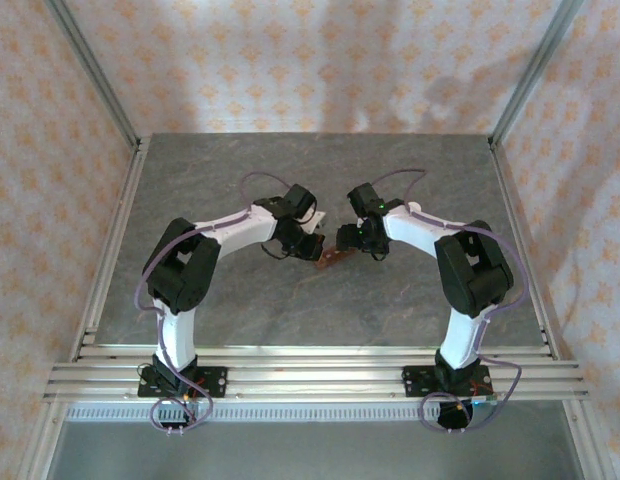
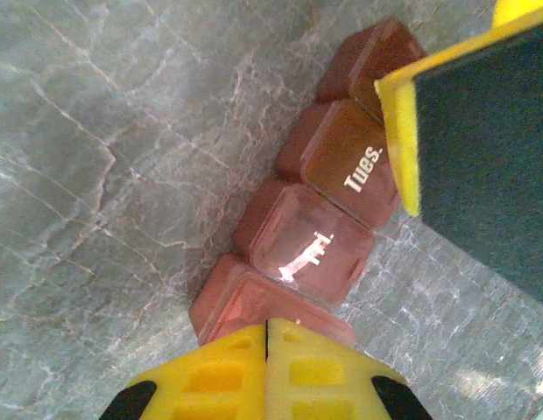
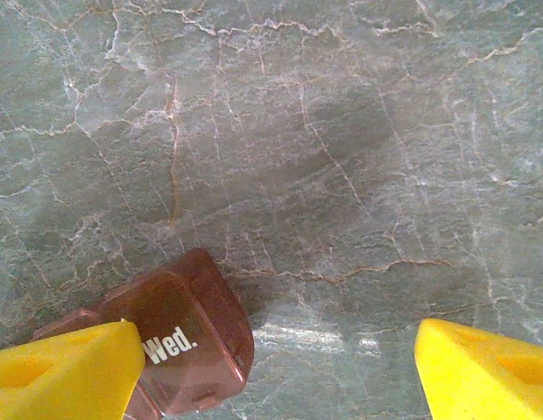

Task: Sort the pills into containers

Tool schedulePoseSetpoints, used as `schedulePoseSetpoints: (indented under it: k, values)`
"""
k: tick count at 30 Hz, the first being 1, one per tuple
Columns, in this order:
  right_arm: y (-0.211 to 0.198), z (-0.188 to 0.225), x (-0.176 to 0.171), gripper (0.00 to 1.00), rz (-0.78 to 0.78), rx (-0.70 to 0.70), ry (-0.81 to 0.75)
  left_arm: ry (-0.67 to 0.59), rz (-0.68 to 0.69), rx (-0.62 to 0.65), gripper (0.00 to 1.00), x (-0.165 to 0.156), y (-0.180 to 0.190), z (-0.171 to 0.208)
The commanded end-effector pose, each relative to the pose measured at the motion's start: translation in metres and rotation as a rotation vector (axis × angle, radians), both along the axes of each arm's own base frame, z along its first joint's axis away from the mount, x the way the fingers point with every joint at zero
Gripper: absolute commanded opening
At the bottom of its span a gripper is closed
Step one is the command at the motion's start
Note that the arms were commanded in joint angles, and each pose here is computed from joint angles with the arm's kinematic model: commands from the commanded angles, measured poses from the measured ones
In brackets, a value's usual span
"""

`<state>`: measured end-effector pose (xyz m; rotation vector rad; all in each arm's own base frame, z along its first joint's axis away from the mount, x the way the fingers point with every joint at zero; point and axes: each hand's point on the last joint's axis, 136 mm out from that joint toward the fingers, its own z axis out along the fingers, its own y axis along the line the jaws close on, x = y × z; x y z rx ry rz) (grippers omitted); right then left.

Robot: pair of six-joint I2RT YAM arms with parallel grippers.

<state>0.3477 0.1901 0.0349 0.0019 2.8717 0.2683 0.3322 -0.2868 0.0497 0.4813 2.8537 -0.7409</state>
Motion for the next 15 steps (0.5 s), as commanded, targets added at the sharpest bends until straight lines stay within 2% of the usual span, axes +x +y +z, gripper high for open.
schedulePoseSetpoints:
  k: [1,15]
  values:
    - [-0.0194,-0.0317,-0.0183,0.83,-0.024,-0.088,0.09,-0.027,0.002,-0.035,0.0,-0.0022,-0.0085,0.0116]
    - [-0.0199,-0.0315,-0.0192,0.82,-0.025,-0.088,0.092,-0.031,-0.01,-0.019,0.0,-0.009,-0.0132,0.007]
